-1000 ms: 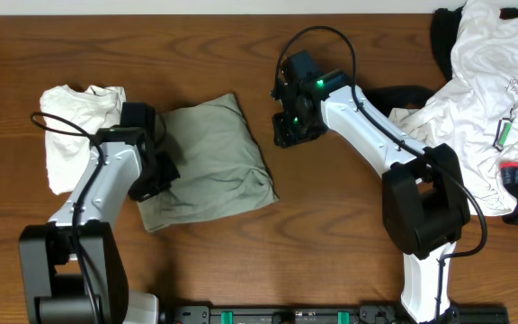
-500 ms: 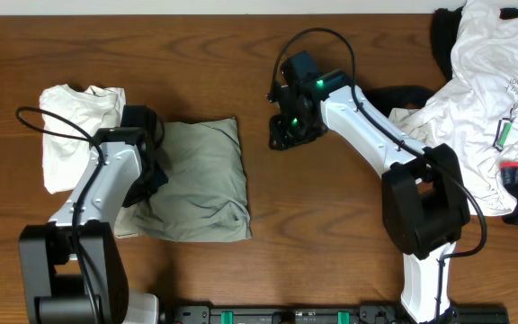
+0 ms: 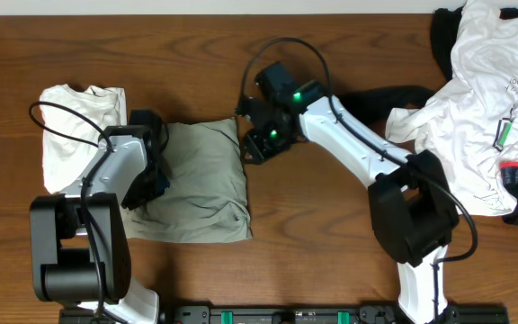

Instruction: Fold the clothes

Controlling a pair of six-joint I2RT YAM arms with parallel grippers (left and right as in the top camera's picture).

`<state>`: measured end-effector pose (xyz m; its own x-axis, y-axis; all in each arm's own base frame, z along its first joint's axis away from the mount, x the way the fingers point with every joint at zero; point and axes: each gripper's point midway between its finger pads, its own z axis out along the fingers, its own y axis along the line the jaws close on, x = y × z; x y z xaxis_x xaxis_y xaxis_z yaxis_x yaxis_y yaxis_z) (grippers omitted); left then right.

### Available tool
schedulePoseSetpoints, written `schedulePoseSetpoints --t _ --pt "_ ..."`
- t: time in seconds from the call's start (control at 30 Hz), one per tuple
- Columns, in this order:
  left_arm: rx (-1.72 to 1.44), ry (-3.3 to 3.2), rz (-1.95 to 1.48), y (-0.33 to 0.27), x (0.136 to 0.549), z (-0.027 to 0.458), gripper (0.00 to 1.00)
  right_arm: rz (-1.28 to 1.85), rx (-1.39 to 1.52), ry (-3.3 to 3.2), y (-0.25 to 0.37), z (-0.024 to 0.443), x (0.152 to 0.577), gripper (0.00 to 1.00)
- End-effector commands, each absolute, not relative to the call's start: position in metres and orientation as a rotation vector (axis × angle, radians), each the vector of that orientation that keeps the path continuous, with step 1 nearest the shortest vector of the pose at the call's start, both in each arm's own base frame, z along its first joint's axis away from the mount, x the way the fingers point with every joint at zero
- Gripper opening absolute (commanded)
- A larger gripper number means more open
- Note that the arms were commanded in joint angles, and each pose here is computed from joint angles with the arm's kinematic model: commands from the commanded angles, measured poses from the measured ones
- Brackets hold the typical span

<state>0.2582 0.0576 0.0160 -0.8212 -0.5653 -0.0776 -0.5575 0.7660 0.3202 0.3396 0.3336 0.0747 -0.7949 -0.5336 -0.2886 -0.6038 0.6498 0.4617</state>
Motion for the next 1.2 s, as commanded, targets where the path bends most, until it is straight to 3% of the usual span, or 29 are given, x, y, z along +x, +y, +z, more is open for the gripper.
schedulePoseSetpoints --t 0.0,0.33,0.5,0.57,0.77,1.17 --pt "0.932 -2.909 -0.560 0.062 0.254 0.015 0.34 0.873 -1.036 2.595 0.357 0.096 0.340 0.41" --pt "0.933 -2.899 -0.503 0.056 0.252 0.013 0.34 0.846 -1.047 2.426 0.405 0.060 0.370 0.40" --pt "0.935 -2.897 -0.460 0.051 0.252 0.012 0.57 0.820 -0.990 2.565 0.396 0.002 0.370 0.42" --pt "0.934 -2.896 -0.454 0.051 0.252 0.012 0.62 0.765 -0.961 2.648 0.383 -0.020 0.368 0.42" --pt "0.879 -2.941 -0.381 0.044 0.259 0.023 0.63 0.525 -0.902 2.877 0.330 -0.045 0.356 0.35" --pt "0.879 -3.290 -0.087 0.026 0.300 0.103 0.63 0.248 -0.710 3.337 0.255 -0.047 0.294 0.27"
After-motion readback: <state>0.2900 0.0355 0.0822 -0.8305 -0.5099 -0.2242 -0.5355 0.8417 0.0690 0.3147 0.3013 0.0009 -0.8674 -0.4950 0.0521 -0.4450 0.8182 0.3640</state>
